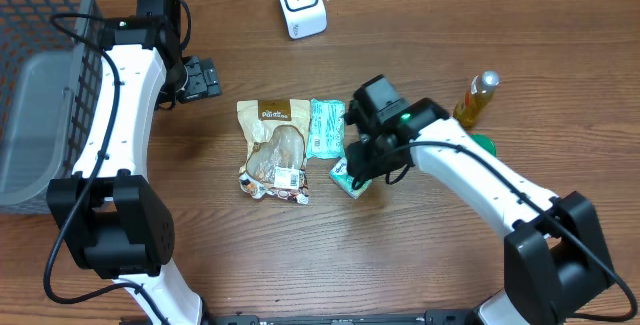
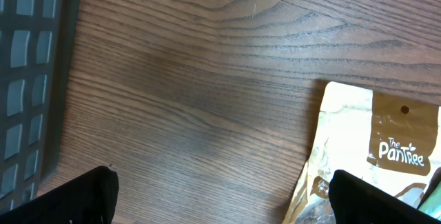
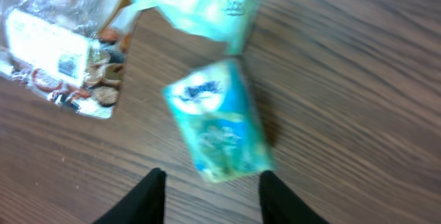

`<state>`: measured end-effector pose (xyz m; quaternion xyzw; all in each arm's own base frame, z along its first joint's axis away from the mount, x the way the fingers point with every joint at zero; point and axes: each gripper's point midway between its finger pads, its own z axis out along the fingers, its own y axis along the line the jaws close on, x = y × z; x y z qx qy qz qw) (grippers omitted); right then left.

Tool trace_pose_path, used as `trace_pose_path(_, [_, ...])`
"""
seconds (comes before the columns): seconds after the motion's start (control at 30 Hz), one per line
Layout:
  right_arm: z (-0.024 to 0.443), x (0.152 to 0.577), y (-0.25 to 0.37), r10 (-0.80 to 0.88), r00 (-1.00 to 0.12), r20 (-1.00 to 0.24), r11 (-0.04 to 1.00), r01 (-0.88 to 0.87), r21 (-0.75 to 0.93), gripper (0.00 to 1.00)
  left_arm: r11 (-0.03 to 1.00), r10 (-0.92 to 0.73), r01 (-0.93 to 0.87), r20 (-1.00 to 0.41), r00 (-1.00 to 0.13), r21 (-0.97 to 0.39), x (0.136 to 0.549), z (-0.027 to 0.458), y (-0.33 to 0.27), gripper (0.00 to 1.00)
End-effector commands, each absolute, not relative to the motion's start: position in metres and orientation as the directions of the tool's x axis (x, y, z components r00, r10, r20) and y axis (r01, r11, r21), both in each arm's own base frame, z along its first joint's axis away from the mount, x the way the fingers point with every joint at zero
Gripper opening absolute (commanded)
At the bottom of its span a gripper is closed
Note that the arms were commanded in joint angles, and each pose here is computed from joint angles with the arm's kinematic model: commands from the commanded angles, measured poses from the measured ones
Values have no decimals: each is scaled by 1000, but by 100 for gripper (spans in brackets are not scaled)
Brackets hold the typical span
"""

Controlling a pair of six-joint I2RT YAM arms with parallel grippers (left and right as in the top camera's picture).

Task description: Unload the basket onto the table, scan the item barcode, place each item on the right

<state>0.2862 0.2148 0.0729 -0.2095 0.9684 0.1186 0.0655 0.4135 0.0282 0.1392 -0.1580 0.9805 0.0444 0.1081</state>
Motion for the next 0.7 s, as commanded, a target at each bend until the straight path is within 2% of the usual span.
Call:
trace_pose_path(0.0, [71, 277, 228, -463, -864, -196, 853, -495, 169, 36, 948, -290, -314, -259, -922, 56, 417, 150, 28, 100])
trace_pose_path(0.3, [71, 270, 242, -518, -822, -237, 845, -535, 11, 34, 948, -289, -313, -259, -922, 56, 417, 150, 28, 100])
trace_pose_path(0.67, [62, 272, 240, -516, -819, -250, 855, -511, -87, 33, 948, -289, -313, -259, -922, 56, 417, 150, 28, 99])
